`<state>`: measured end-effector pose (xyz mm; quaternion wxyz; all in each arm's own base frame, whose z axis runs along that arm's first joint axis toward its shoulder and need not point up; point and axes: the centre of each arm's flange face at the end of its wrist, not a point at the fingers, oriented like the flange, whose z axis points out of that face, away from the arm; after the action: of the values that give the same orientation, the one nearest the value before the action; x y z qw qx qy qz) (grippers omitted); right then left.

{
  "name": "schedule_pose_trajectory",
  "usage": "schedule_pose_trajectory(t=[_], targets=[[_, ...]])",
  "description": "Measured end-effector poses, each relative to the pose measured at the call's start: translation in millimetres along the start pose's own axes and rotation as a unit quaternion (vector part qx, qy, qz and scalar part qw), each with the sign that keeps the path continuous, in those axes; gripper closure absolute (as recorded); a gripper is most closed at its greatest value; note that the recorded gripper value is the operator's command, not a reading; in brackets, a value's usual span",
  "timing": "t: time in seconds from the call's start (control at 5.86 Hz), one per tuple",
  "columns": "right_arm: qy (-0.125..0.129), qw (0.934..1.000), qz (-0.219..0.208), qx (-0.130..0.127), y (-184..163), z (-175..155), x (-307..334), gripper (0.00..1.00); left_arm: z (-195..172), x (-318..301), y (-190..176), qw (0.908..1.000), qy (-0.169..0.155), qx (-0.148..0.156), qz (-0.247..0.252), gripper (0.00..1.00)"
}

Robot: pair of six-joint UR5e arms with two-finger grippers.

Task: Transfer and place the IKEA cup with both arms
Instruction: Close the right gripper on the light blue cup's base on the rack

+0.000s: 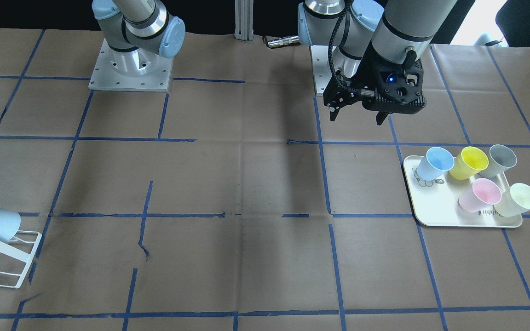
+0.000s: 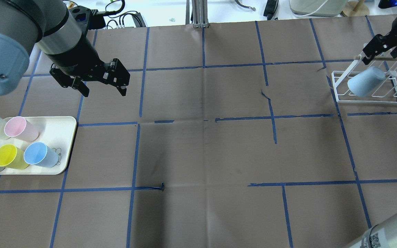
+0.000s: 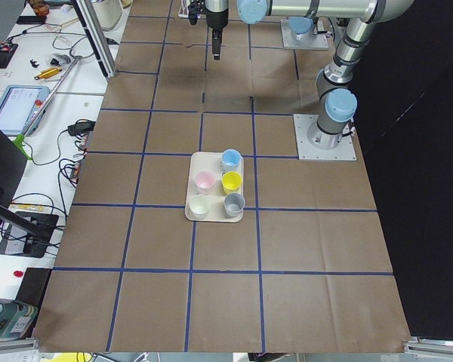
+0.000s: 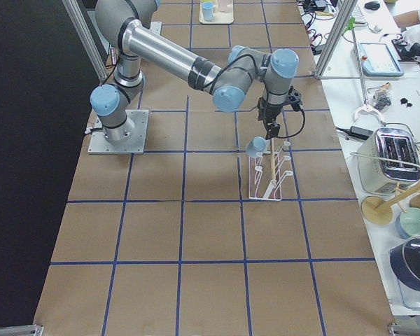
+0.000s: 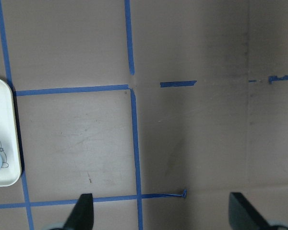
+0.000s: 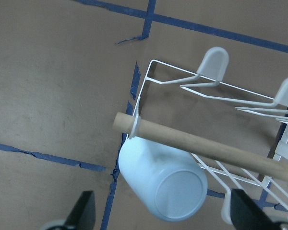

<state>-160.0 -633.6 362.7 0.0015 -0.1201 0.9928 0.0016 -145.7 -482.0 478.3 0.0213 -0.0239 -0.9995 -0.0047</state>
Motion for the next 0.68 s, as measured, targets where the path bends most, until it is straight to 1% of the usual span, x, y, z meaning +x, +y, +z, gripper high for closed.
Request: schedule_pose_trajectory(t=[0.34, 0.68], targets=[[-0.010, 0.9999, -0.006, -0.013, -0.5, 21.6, 9.2, 0.00, -0.3, 0.0, -0.1, 1.0000, 0.000, 0.000, 0.000, 0.02], [-0.019, 0.9995, -0.001, -0.023, 2.2, 35.8, 7.4, 0.00, 0.0, 0.0, 0.0, 1.0000, 0.000, 0.000, 0.000, 0.02]])
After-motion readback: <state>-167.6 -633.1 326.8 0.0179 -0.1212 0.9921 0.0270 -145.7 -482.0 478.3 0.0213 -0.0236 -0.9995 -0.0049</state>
